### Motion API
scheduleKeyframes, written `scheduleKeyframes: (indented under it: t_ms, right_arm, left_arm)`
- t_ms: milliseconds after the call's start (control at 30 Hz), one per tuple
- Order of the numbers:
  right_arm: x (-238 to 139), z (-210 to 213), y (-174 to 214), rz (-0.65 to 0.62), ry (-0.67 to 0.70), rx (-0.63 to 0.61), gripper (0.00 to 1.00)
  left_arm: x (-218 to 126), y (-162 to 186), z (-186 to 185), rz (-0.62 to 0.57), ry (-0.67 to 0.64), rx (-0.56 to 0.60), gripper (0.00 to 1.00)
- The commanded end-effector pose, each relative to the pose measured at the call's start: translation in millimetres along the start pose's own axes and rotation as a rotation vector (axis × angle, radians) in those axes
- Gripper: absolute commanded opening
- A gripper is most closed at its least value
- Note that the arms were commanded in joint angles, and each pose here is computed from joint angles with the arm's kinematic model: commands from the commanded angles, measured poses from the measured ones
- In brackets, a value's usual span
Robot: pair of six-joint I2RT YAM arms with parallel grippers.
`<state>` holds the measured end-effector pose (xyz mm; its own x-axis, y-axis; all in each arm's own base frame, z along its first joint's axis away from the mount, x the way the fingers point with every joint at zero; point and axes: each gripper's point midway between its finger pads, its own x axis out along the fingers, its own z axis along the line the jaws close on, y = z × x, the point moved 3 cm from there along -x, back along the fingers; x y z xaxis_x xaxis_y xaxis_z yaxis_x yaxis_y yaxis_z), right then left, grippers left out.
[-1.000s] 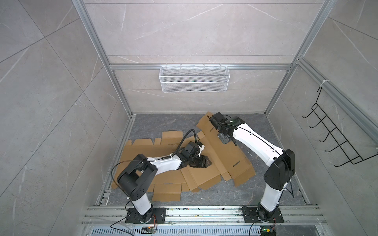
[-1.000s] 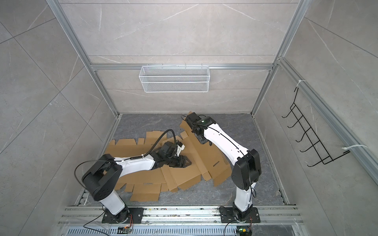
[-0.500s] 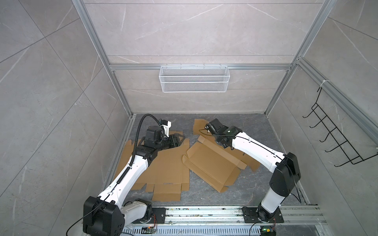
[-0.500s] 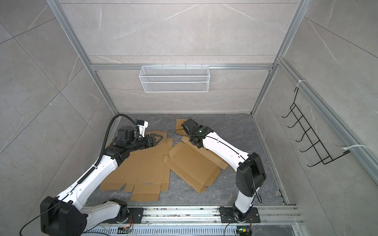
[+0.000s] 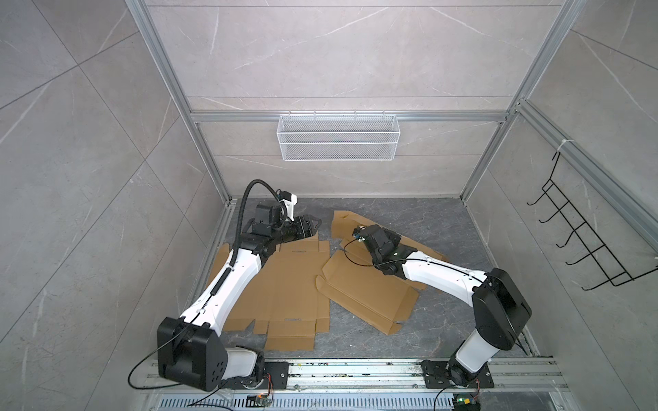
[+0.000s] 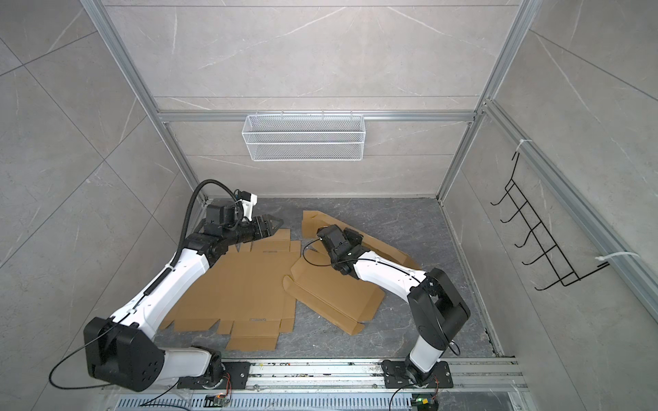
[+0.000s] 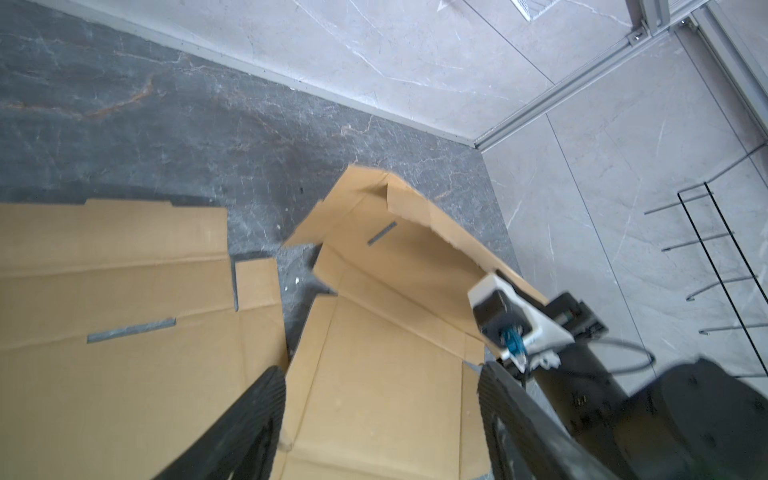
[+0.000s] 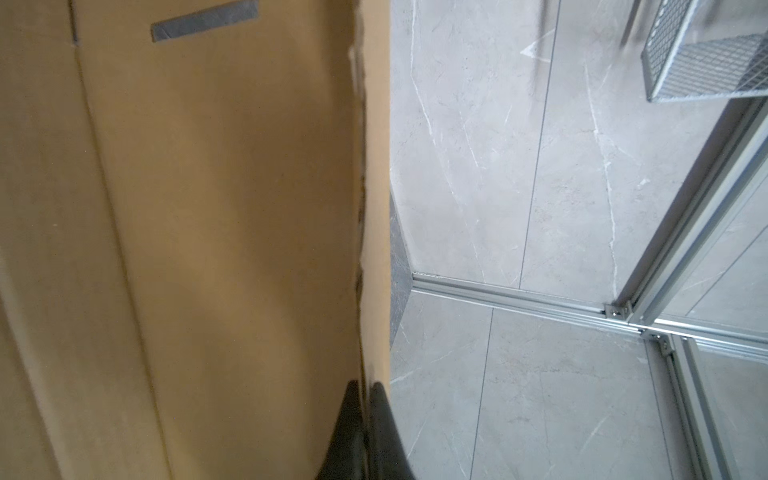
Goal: Fold the paper box
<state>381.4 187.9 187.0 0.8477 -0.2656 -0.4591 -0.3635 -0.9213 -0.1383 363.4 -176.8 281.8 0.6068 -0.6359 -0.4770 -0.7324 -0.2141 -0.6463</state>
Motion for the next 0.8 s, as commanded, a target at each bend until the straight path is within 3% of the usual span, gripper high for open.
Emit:
scheduleKeyframes:
  t_ms: [0, 267, 400, 500, 767]
  right_arm:
    - [-1.2, 24.6, -7.6, -0.081, -0.096, -0.027, 0.00]
    - [-2.1, 27.3, -7.6, -0.102, -0.103, -0.020, 0.00]
    - [-5.4, 20.3, -6.8, -0.114, -0.075, -0.001, 0.00]
    - [-6.2, 16.1, -5.3, -0.103, -0.049, -0.004, 0.00]
    - [-17.5, -4.0, -9.5, -0.143, 0.049, 0.013, 0.00]
  left_arm:
    - [22.7, -10.4, -19.1, 0.031, 0.021, 0.068, 0.77]
    - [91.2, 2.5, -49.2, 0.223, 0.047, 0.130, 0.77]
    - [114.5, 13.4, -43.3, 0.298, 0.021, 0.135, 0.77]
    - [119.1, 23.3, -37.3, 0.352, 0.002, 0.133, 0.76]
    - [126.8, 27.8, -34.3, 0.343, 0.021, 0.113, 0.75]
